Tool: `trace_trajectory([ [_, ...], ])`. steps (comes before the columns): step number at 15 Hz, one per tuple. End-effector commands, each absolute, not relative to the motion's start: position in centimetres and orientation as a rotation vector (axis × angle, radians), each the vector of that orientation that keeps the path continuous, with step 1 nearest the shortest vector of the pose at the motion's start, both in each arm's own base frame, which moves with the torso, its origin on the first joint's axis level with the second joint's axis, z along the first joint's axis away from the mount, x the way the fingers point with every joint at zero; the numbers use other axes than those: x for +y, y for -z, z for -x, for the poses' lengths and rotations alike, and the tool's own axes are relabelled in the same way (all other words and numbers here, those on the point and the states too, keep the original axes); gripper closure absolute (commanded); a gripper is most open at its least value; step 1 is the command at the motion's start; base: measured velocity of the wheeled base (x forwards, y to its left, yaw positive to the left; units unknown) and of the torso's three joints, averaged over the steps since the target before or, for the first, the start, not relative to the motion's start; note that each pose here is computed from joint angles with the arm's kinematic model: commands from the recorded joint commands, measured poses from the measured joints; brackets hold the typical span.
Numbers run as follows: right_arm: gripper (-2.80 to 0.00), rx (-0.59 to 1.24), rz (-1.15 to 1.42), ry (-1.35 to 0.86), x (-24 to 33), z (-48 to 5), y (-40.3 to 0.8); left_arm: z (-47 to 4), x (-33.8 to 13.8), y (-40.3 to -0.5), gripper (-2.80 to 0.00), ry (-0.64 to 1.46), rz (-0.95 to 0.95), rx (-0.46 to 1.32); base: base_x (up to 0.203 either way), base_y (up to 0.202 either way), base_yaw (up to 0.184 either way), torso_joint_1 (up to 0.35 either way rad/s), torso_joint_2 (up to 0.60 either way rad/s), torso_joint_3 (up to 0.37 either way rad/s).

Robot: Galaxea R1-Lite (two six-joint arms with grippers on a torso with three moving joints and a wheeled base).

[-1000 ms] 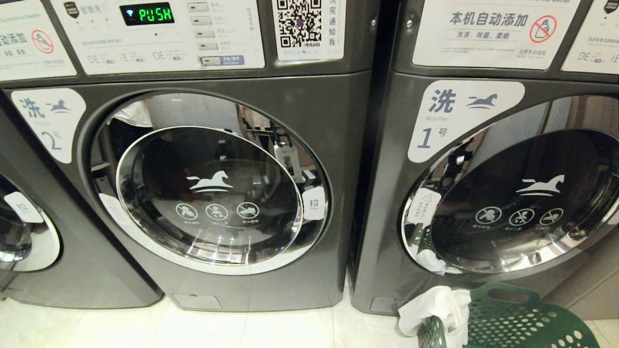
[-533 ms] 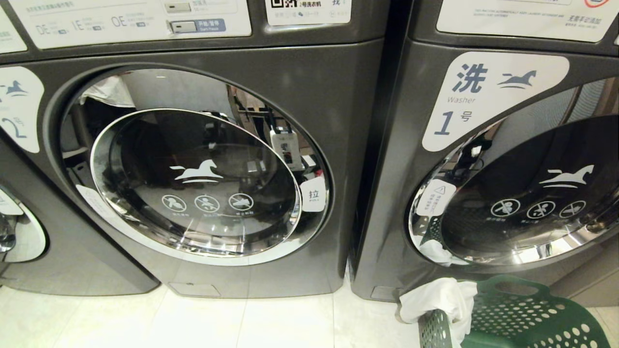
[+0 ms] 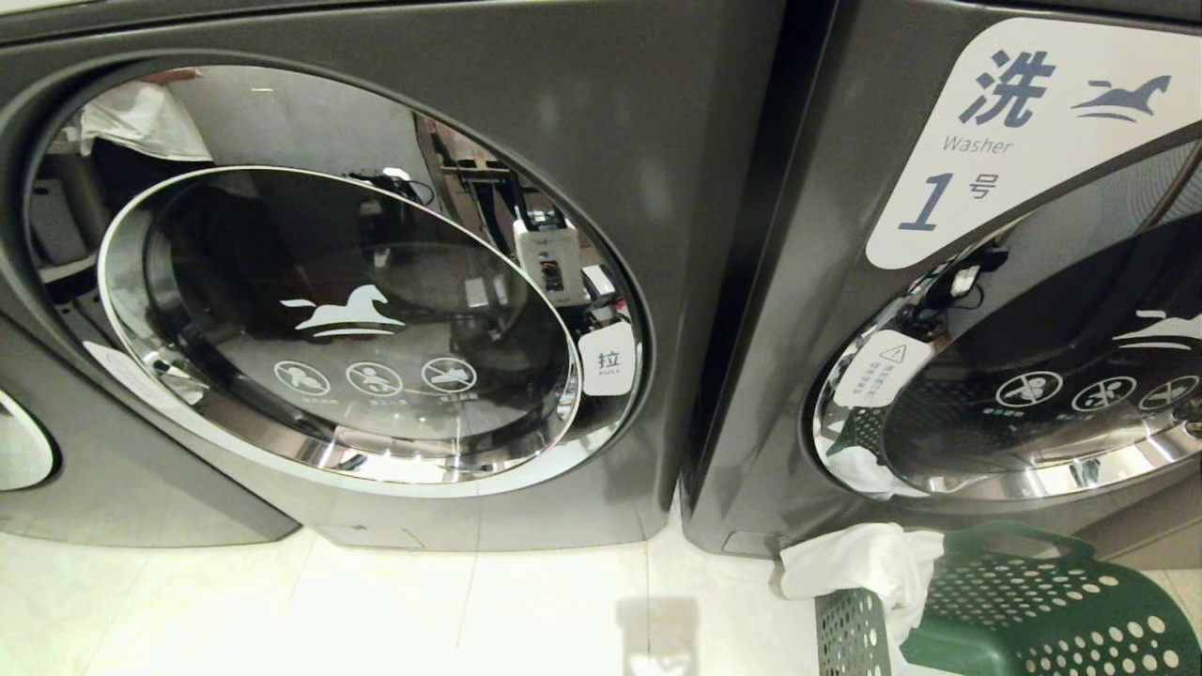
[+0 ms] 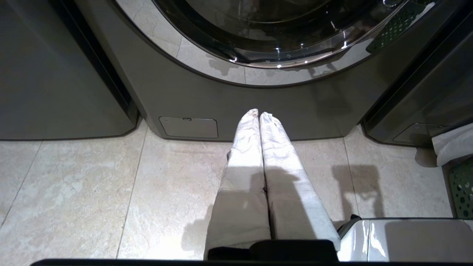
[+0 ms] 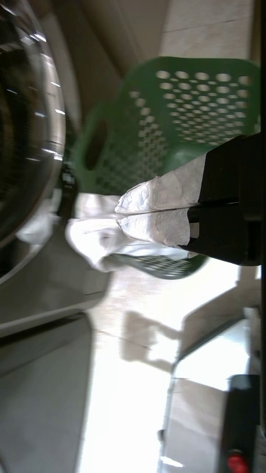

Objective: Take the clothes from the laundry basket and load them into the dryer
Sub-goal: Take the clothes out of the basket

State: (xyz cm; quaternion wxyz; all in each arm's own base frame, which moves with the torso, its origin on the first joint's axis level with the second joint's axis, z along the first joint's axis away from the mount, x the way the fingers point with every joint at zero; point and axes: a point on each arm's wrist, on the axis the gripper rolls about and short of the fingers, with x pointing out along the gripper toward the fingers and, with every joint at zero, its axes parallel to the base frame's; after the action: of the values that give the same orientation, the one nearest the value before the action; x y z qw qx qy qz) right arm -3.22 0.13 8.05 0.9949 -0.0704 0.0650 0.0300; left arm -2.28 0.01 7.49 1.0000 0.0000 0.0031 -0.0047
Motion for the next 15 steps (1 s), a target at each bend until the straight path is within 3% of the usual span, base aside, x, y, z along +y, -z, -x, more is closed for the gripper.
trace_trajectory([
  [1, 0.00, 0.160, 0.143, -0.064, 0.13, 3.42, -7.93, 2.28, 0.01, -7.49, 0.00, 0.009, 0.000, 0.006, 0.000, 0.000, 0.000, -0.002, 0.00, -0.177],
  [15, 0.00, 0.166, 0.169, -0.062, 0.12, 3.38, -7.76, 2.29, 0.01, -7.51, 0.00, 0.009, 0.002, 0.005, 0.000, 0.000, 0.000, 0.002, 0.00, -0.185],
])
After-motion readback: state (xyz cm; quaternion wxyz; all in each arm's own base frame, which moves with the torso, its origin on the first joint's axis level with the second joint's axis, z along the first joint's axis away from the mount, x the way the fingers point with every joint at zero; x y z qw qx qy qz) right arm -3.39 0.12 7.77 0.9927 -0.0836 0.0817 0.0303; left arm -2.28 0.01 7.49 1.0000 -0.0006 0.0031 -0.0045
